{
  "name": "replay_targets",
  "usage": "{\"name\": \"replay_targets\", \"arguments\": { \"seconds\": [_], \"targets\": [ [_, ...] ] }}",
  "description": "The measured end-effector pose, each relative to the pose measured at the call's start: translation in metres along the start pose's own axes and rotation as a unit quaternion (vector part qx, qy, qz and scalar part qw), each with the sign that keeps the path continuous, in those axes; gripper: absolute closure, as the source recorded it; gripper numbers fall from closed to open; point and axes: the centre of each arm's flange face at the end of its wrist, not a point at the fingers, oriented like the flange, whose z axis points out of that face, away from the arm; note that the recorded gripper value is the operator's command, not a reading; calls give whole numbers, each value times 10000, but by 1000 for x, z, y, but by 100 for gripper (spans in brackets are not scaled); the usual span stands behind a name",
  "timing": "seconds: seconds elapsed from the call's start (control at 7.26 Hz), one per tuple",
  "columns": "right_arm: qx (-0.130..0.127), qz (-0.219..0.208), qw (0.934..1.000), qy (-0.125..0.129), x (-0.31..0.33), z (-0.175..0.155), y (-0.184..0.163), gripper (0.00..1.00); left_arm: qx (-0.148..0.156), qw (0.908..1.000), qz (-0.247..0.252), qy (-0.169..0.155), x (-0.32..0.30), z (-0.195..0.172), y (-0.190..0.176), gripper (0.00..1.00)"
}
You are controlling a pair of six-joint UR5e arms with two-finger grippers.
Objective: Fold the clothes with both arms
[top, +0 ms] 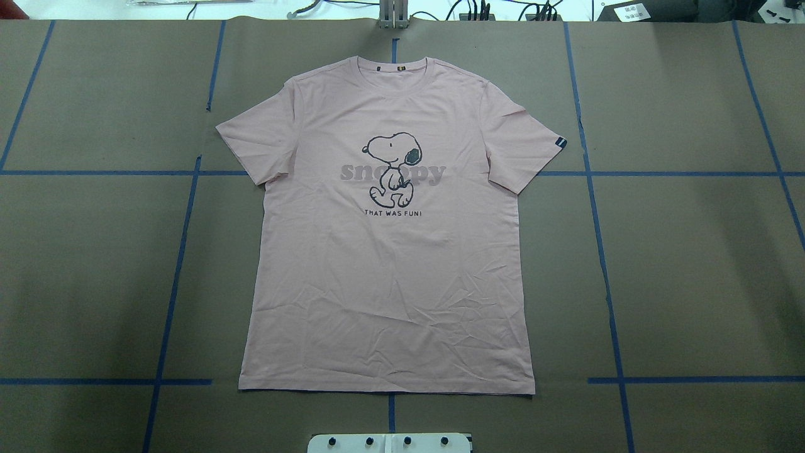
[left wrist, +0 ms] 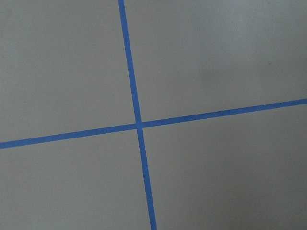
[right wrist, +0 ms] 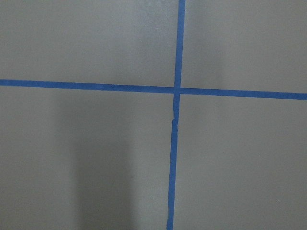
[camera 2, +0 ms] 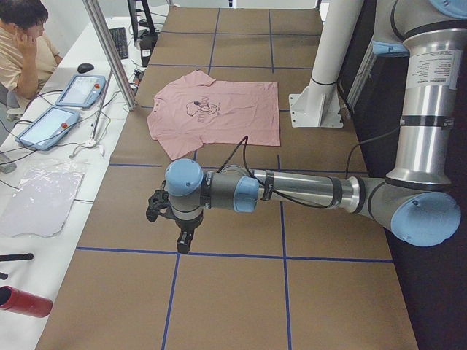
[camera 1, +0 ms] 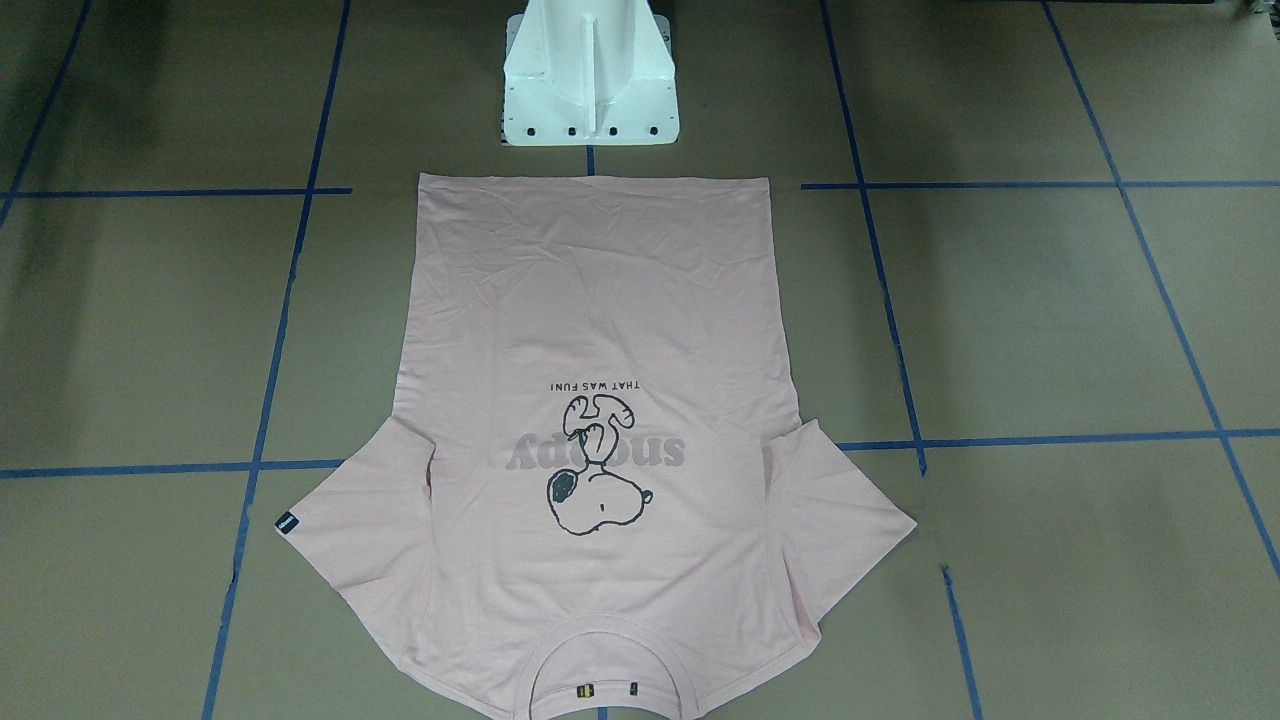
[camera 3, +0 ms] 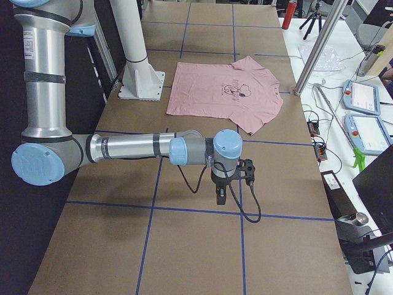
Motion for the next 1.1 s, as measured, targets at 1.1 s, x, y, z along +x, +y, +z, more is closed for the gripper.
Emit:
{"name": "replay_targets", "arguments": {
  "seconds": [1.1],
  "targets": [
    [224,253,9981,-521,-175,59,-63,0,206,9977,223,610,25,-8,5,0]
  ]
}}
